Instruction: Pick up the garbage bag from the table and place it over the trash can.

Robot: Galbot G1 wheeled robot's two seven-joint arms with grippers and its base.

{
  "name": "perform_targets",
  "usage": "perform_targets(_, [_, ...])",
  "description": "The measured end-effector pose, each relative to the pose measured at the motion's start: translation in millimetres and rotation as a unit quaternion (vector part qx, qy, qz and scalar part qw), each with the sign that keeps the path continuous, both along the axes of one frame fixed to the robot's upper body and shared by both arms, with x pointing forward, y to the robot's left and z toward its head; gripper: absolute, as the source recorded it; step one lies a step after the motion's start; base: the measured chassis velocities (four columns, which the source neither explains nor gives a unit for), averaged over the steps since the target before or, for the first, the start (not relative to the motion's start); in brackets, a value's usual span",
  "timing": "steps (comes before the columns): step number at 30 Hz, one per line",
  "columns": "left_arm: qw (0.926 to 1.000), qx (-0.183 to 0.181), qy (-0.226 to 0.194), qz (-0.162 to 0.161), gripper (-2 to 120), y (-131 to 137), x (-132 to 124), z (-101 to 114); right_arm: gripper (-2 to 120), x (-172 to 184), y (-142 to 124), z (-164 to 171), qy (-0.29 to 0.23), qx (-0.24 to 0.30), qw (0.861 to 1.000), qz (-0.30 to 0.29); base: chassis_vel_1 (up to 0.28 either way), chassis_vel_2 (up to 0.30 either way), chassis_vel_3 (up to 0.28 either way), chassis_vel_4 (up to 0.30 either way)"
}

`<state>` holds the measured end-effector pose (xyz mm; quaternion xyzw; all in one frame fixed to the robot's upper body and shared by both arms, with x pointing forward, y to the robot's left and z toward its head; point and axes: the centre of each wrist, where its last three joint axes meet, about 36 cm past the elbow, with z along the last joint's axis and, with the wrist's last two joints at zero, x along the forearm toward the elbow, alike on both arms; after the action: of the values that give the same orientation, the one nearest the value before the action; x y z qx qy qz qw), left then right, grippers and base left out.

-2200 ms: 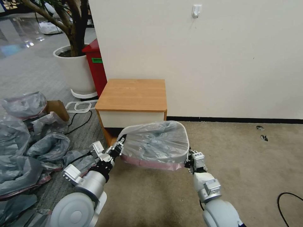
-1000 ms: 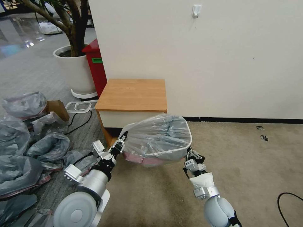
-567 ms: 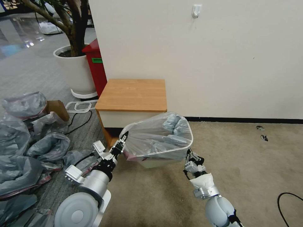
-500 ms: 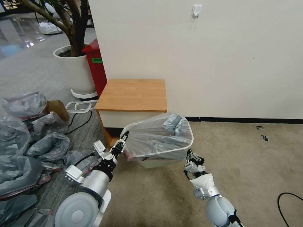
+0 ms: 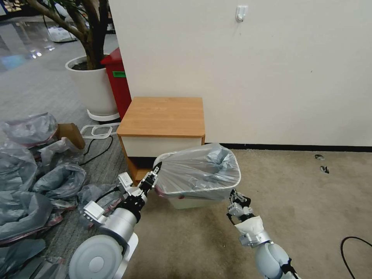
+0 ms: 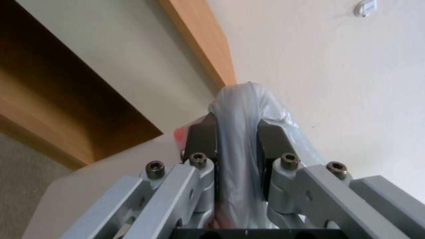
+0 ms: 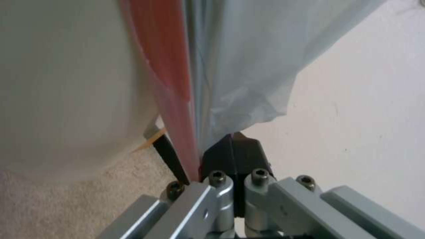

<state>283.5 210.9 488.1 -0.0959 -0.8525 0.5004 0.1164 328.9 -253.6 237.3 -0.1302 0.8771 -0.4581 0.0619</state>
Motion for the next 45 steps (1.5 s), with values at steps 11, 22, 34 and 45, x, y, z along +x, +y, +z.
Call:
perform_targets(11, [0.9993, 0.034, 0.010, 0.005, 12, 3, 3, -9, 2, -5, -6, 7, -0.010, -0.015, 1.000, 0.006, 0.000, 0.000, 0.000, 0.000])
perform_targets(22, [0.9907, 0.134, 0.017, 0.014, 10, 18, 17, -22, 43, -39, 11, 32, 0.028, 0.144, 0.989, 0.004, 0.000, 0.000, 0.000, 0.000])
perform_targets(34, [0.9781, 0.208, 0.012, -0.002, 10, 19, 16, -29, 89, -46, -8, 58, 0.013, 0.255, 0.966, -0.035, 0.000, 0.000, 0.000, 0.000])
perform_targets(45, [0.9078, 0.415, -0.030, -0.055, 10, 16, 6, -47, 82, -27, 22, 219, -0.029, 0.328, 0.941, 0.076, 0.000, 0.000, 0.000, 0.000])
